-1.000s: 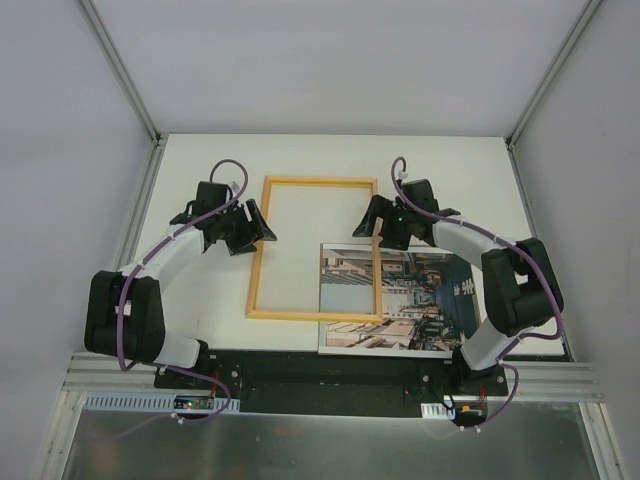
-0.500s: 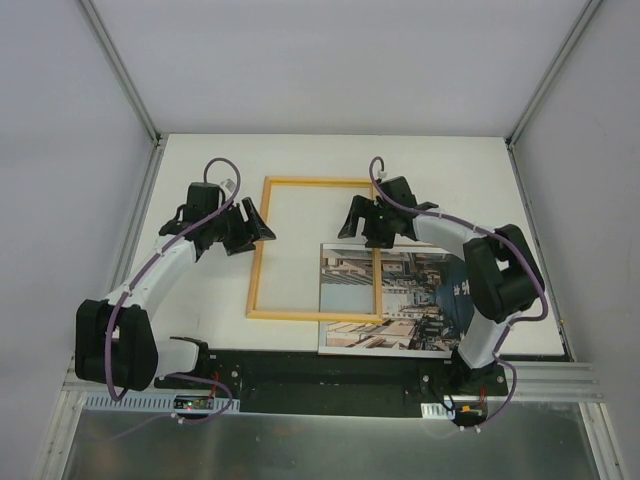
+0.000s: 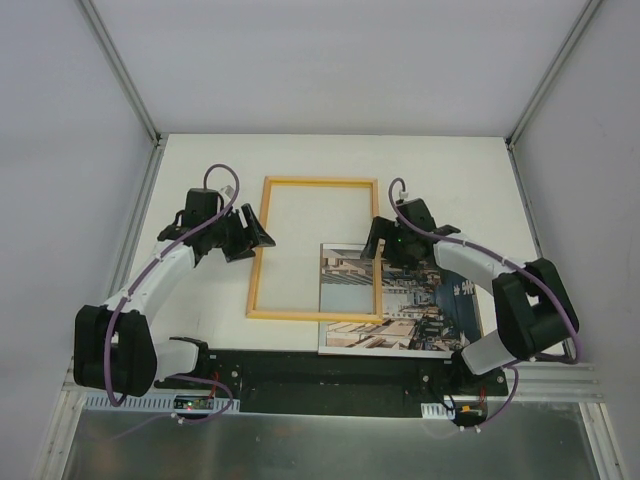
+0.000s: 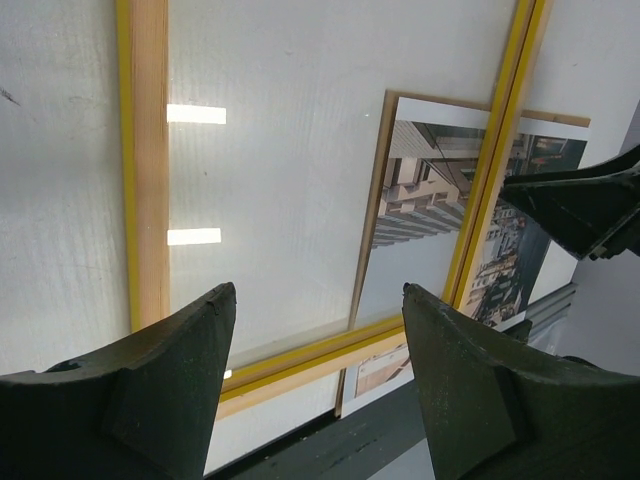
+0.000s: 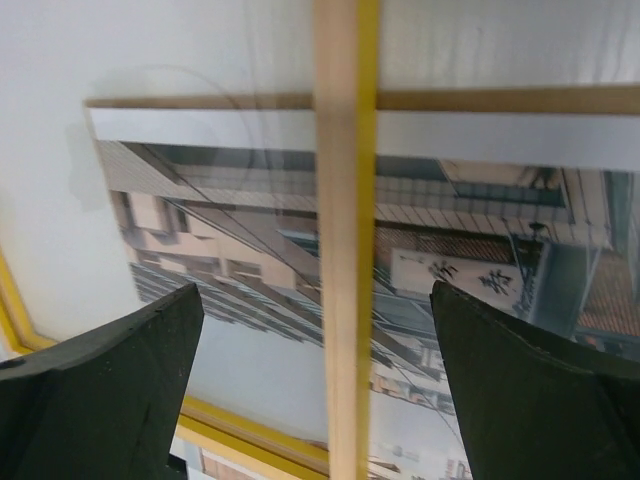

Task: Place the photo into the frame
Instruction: Move the frame body to the center of the board.

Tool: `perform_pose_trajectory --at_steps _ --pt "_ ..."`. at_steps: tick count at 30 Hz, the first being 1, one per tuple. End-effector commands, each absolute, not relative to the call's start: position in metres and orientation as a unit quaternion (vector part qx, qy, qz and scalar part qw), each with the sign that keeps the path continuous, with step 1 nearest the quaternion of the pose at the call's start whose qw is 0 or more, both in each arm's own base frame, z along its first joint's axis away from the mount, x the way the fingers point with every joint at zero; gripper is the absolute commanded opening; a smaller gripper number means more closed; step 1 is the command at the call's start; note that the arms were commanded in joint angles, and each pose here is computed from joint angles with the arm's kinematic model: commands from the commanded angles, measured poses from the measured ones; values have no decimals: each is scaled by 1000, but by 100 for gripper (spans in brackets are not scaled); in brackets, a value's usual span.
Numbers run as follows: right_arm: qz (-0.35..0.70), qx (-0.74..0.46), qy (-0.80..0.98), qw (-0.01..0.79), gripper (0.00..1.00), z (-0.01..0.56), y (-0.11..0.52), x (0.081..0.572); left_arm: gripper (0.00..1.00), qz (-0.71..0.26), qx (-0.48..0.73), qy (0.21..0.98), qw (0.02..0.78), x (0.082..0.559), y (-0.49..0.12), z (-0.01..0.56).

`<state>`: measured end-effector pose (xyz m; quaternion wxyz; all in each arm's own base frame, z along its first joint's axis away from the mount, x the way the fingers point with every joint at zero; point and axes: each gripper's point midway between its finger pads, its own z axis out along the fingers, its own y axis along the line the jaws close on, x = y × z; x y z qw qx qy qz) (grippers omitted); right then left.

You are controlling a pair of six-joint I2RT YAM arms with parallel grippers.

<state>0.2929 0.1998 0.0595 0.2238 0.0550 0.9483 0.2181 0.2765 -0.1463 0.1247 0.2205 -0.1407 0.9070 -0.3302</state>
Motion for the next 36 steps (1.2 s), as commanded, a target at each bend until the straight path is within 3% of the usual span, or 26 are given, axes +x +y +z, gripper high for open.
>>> perform_pose_trajectory --at_steps 1,5,19,28,36 --pt "184 61 956 222 96 49 184 276 67 -348 -138 900 222 269 -148 134" --pt "165 59 959 223 81 43 178 265 67 -350 -136 899 226 266 -148 135" --pt "62 26 966 250 50 41 173 252 67 -351 -135 897 232 262 -145 135" --pt "32 3 966 258 37 46 187 253 66 -355 -136 895 235 261 -139 136" --pt "23 -6 967 254 31 45 197 255 66 -359 -140 892 237 261 -134 136"
